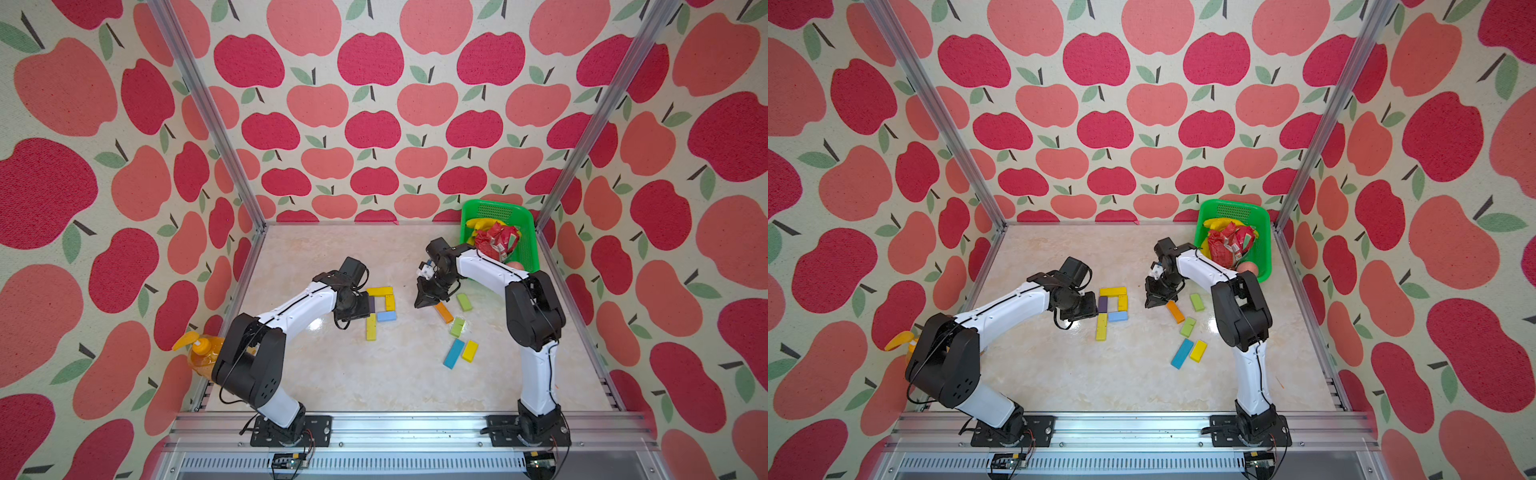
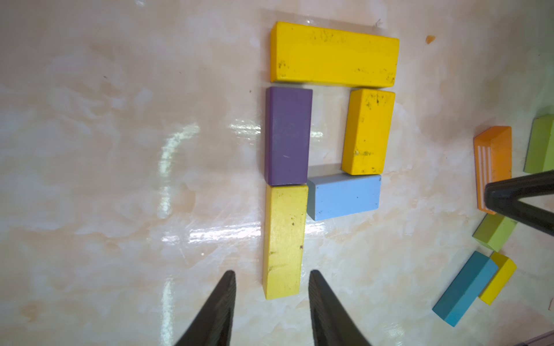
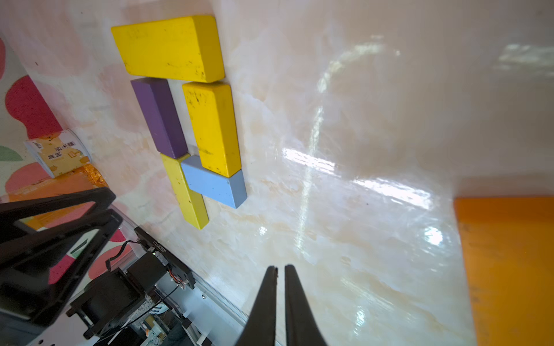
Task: Assemble the letter p with building blocks
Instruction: Assemble the building block at the center of the board, then adjust the building block at the center of the board.
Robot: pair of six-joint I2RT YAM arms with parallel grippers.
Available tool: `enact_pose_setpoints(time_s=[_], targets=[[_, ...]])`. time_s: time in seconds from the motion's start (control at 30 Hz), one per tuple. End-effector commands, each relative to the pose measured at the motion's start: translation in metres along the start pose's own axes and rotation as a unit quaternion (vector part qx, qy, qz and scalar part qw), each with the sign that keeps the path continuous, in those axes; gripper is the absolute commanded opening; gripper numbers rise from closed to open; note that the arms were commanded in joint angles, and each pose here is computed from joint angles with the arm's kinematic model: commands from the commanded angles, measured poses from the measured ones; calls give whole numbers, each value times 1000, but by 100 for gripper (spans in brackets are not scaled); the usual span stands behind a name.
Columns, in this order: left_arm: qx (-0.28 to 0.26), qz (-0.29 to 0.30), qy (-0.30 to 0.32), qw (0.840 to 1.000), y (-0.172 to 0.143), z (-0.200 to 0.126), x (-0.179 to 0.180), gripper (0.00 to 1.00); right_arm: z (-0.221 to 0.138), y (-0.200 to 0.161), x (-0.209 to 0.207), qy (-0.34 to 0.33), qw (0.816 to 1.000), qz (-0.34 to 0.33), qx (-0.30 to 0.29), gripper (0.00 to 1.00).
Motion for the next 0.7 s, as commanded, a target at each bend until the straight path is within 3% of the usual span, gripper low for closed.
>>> enact_pose_setpoints(time_s=[0.0,0.23,0.67], targets=[[6,-8,16,1000,-2,8,16,32,18,-1,8,-1,1000,12,27,8],[14,-14,8,1000,-7,14,23,23,40,1,13,-19,998,24,45,7],[4,-27,-14,1000,-10,8,39,23,52,11,20,-32,997,30,63,8]])
Point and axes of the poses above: each gripper's point midway between its finger pads, its own z axis out along the fingers, its own x axis along the line the jaws close on, y = z × x, the point moved 8 cm from there along -z, back along the fingers, and after that the axes turned 5 degrees about -z, right-handed, at the moved point
